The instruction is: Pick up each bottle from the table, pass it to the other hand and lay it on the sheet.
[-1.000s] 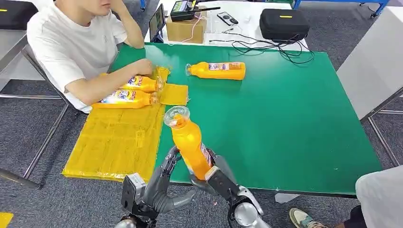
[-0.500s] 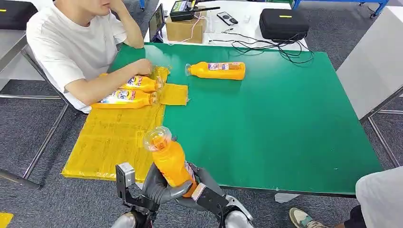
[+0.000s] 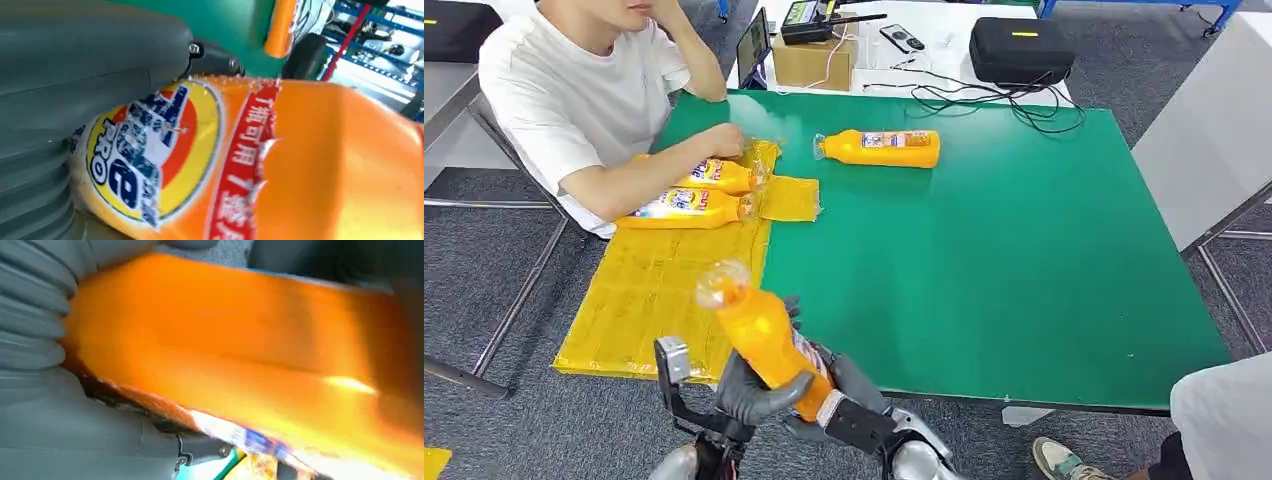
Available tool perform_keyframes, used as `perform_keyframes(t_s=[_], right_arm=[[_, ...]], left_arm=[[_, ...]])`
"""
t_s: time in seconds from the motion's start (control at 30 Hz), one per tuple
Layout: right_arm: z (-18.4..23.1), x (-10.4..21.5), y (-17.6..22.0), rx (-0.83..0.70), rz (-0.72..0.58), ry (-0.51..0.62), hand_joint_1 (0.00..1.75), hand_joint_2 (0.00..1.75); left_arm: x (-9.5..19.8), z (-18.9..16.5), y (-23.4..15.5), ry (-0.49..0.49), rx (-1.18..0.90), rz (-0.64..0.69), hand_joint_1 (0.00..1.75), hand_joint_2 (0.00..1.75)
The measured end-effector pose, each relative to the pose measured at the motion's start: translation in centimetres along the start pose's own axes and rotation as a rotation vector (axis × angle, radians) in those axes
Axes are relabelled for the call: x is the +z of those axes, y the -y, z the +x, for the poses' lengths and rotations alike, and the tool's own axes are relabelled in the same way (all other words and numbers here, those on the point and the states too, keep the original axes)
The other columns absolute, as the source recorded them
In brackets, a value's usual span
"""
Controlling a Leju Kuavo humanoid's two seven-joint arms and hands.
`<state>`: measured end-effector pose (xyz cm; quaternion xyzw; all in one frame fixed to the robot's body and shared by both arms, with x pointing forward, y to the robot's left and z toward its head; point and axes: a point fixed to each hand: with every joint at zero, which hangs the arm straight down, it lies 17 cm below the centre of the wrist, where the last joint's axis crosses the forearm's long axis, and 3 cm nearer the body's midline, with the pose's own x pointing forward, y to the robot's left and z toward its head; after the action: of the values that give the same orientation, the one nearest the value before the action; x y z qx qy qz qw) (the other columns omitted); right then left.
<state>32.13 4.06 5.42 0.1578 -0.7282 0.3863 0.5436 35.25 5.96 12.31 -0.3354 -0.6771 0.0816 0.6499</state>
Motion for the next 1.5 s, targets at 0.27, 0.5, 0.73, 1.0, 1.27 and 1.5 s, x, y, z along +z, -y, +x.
perform_keyframes(t_s=[0.27,0.5,0.73,1.0,1.27,1.5], right_arm=[[0.1,0.0,0.2,-0.031,-0.02,-0.002,0.0,0.0],[0.1,0.3,1.0,-0.035,-0.083,0.003,0.0,0.0],[0.2,0.3,1.2,-0.047,-0.102,0.003,0.0,0.0],[-0.1,0.8,3.1,-0.034,-0.209,-0.009,0.0,0.0],[0.9,3.0,7.8,-0.025,-0.415,0.013,0.0,0.0],[1.2,4.0,9.7,-0.03,-0.479,0.02,0.0,0.0]], left_arm=[[0.4,0.3,0.1,-0.015,0.16,-0.041,1.75,1.75],[0.6,0.4,0.4,-0.003,0.13,-0.06,1.75,1.75],[0.5,0.6,0.5,0.002,0.114,-0.064,1.75,1.75],[-0.5,-0.4,-2.9,-0.023,-0.294,0.063,1.75,1.75],[-2.0,3.7,-11.9,0.029,-1.063,0.24,1.75,1.75],[-2.5,5.8,-15.2,0.018,-1.182,0.286,1.75,1.75]])
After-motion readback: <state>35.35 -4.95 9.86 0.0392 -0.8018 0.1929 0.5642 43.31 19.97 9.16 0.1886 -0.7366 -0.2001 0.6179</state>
